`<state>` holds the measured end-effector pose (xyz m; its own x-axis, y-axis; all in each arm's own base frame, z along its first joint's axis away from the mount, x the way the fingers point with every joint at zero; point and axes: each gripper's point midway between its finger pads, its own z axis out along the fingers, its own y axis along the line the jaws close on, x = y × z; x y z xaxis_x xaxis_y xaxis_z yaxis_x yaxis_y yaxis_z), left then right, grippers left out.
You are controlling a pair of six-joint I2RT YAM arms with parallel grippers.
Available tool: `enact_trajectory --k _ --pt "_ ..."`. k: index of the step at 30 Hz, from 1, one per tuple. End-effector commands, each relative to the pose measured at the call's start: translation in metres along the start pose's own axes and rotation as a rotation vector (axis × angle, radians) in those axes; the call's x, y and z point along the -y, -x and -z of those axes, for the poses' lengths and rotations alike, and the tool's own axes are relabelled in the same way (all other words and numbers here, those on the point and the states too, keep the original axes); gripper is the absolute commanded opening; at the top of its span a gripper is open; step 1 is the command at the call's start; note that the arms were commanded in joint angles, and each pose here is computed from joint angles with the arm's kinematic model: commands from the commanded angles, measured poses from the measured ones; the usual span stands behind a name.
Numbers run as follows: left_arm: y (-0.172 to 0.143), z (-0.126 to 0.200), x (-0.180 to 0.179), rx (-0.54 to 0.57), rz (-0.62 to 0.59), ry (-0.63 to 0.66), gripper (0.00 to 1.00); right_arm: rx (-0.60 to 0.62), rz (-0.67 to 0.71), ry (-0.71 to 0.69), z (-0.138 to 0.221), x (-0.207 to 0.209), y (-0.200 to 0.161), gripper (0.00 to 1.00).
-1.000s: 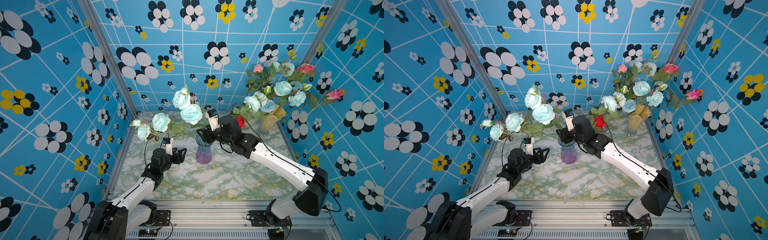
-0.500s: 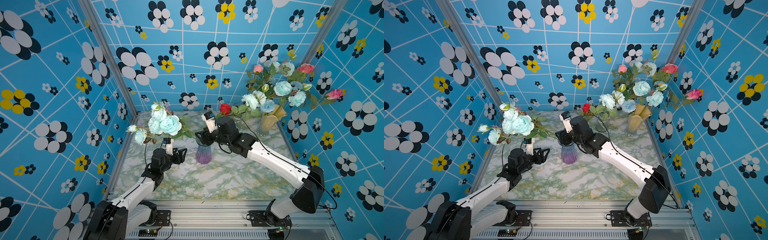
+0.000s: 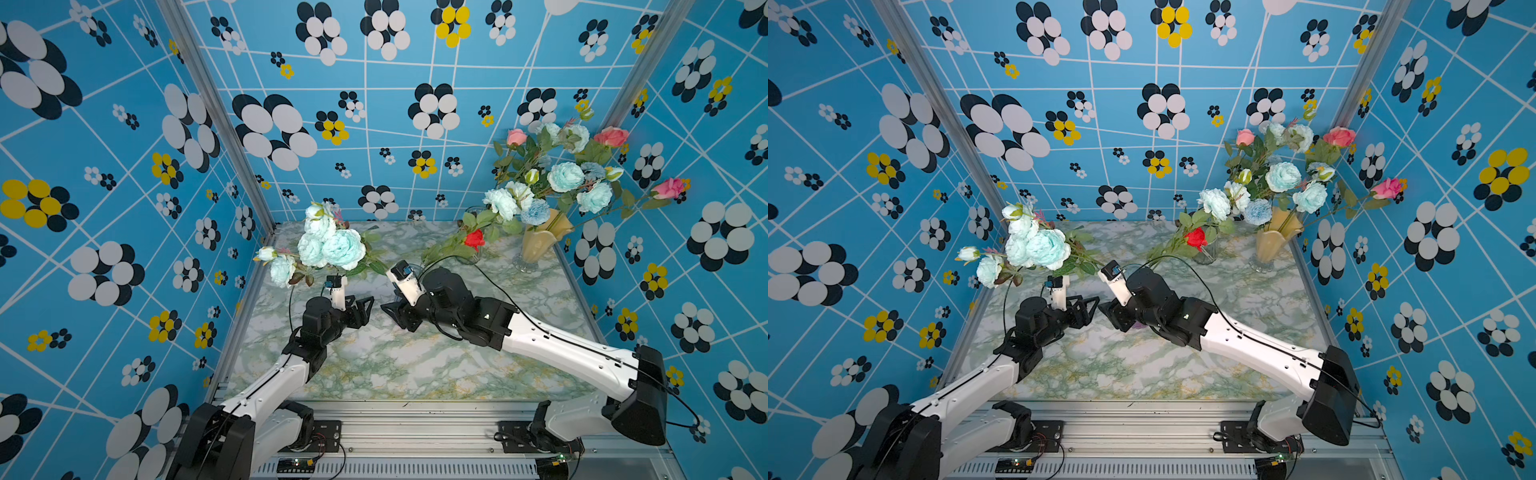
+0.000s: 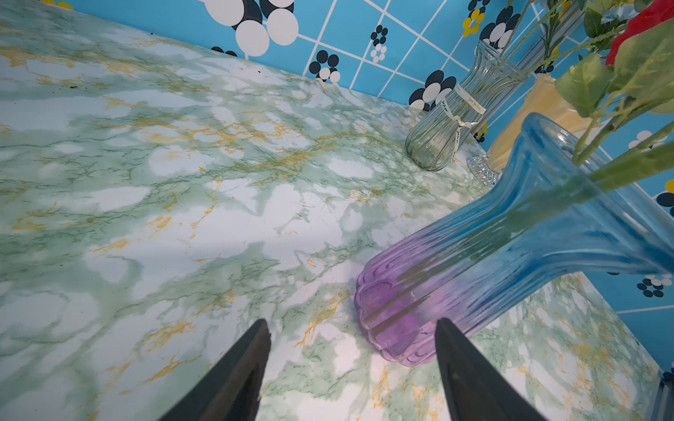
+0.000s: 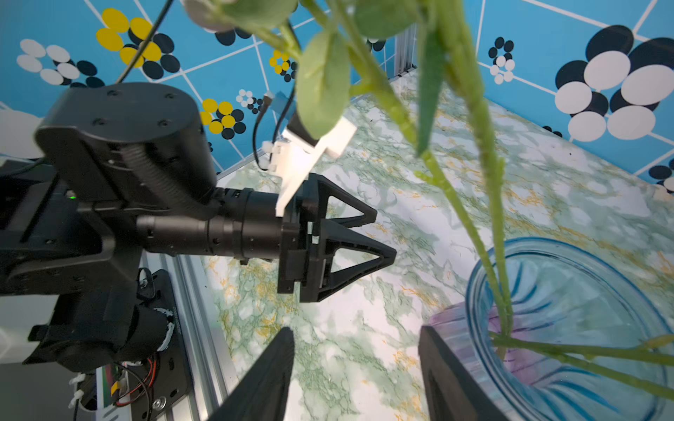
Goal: Pick out blue flowers from the vase
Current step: Pick up the flower from the vase.
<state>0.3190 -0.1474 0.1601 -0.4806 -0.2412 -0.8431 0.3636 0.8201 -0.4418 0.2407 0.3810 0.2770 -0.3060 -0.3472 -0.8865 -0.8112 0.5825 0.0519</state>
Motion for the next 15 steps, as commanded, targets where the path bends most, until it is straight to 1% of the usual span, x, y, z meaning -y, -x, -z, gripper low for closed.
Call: enact_trajectory --k 1,4,8,12,15 --pt "0.018 0.001 0.011 0.041 -0.025 -0.026 0.74 0.046 0.038 -0.068 -0.006 0.011 0.002 0.57" --pt "0.018 0.002 0.011 0.043 -0.028 -0.023 0.74 0.093 0.054 -0.088 -0.016 0.012 0.011 0.57" --pt "0.019 0.003 0.011 0.045 -0.027 -0.025 0.74 0.118 0.096 -0.12 -0.028 0.016 0.024 0.59" --pt "0.019 0.003 0.012 0.047 -0.028 -0.027 0.74 0.16 0.118 -0.125 -0.032 0.015 0.04 0.59" --pt "0.019 0.003 0.012 0.047 -0.026 -0.027 0.74 0.165 0.139 -0.141 -0.034 0.017 0.05 0.59"
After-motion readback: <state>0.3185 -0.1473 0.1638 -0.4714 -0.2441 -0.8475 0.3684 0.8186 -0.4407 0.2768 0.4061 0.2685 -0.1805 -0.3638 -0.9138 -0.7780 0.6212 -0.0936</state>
